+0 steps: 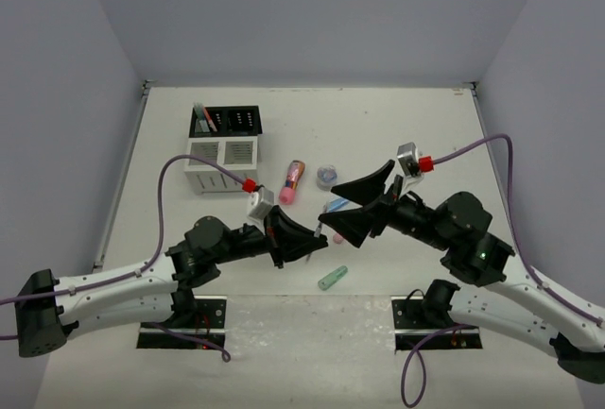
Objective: Sort the stationery into containers
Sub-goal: Close the pen cap on the pen.
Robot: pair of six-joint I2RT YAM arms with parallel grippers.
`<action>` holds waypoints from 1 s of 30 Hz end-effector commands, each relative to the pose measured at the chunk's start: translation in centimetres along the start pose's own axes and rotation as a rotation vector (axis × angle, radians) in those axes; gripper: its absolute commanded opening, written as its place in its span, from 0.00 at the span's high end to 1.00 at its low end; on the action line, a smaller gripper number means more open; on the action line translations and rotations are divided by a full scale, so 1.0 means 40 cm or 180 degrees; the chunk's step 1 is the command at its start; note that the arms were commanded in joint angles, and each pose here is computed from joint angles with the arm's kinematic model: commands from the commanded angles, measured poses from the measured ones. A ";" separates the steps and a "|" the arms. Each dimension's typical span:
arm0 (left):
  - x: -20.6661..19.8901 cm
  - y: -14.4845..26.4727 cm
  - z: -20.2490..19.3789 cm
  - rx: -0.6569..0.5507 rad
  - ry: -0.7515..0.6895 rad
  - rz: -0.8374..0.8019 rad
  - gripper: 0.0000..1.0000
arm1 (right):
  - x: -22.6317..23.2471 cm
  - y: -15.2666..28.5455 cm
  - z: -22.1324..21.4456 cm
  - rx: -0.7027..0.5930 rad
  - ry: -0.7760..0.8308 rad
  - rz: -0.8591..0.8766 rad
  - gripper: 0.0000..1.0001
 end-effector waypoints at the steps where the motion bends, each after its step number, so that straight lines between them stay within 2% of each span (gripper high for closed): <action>1: -0.019 -0.009 0.005 -0.0004 -0.0101 -0.0197 1.00 | 0.007 0.006 0.059 -0.0064 0.0130 -0.0163 0.15; 8: -0.021 -0.012 0.009 0.0000 -0.0137 -0.0211 1.00 | -0.011 -0.016 0.043 0.0064 0.0088 -0.0287 0.37; 13: -0.023 -0.009 0.016 -0.0022 -0.0171 -0.0199 1.00 | -0.008 -0.025 0.017 0.0207 0.0043 -0.0197 0.39; 21: -0.019 -0.006 0.029 -0.0084 -0.0188 -0.0107 1.00 | -0.007 -0.026 -0.018 0.0264 -0.0007 -0.0064 0.58; 23: -0.019 -0.006 0.031 -0.0096 -0.0183 -0.0098 1.00 | -0.001 -0.027 -0.022 0.0275 -0.0008 0.0001 0.70; 26: -0.020 -0.008 0.036 -0.0111 -0.0185 -0.0090 1.00 | -0.003 -0.029 -0.027 0.0290 -0.0020 0.0011 0.77; 27: -0.020 -0.009 0.038 -0.0115 -0.0186 -0.0092 1.00 | -0.003 -0.029 -0.028 0.0295 -0.0014 0.0013 0.93; 28: -0.020 -0.009 0.039 -0.0124 -0.0184 -0.0085 1.00 | -0.004 -0.029 -0.030 0.0298 -0.0017 0.0004 0.99; 30: -0.017 -0.009 0.041 -0.0138 -0.0185 -0.0059 1.00 | -0.007 -0.029 -0.034 0.0305 -0.0023 -0.0002 1.00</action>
Point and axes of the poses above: each gripper's point midway between its finger pads, its own y axis back along the fingers, its own x axis along the line the jaws close on, z = x × y, the point moved 4 cm from there along y, back along the fingers, and after that the axes turned 4 degrees about y, right-handed, at the moved point
